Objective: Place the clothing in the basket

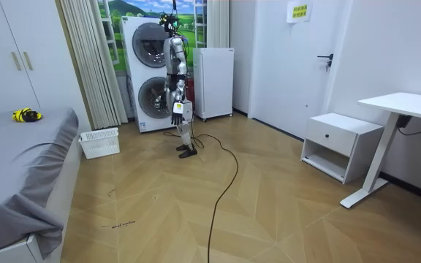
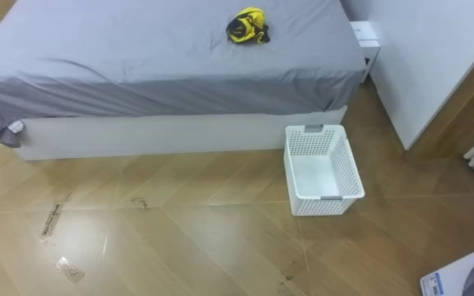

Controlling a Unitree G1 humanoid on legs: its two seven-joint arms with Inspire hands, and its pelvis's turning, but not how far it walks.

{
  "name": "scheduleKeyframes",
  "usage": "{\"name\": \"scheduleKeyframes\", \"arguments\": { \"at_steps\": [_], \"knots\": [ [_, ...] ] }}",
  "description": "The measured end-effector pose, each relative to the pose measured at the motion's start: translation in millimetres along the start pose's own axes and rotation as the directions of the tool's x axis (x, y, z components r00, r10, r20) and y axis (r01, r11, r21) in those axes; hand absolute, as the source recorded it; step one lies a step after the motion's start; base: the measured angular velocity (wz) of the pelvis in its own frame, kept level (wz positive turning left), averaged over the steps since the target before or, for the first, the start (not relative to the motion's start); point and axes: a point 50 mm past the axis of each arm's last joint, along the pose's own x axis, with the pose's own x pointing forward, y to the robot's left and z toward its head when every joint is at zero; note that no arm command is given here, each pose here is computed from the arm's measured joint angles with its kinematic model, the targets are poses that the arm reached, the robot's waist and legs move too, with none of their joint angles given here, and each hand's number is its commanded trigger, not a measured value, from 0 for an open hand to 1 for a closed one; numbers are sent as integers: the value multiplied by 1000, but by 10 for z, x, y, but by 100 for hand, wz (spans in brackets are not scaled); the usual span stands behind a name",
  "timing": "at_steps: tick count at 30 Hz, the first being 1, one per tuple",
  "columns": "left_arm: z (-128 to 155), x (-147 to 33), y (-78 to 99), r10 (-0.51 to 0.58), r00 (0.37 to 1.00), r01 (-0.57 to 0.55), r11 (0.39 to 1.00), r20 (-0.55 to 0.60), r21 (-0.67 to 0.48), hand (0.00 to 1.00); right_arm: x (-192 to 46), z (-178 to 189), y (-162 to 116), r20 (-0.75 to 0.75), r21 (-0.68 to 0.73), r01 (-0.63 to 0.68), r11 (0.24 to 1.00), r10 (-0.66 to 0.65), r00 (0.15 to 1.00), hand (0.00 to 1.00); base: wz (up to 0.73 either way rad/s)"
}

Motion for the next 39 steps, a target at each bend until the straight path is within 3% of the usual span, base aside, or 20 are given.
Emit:
{"name": "scheduleKeyframes", "arguments": {
  "at_steps": [26,33,39],
  "knots": [
    [-31,-1,19,1,1000,-1,1000,-13,-19,0,1,23,4,10,10,-20,1000,20,1000,0,-1],
    [-20,3,113,34,999,-34,999,-3,-36,0,2,33,12,14,-7,-35,999,35,999,0,-2],
    [-207,-44,71,19,999,-20,999,-47,-29,0,4,38,-4,6,-18,-28,999,28,1000,0,-15]
  ]
}}
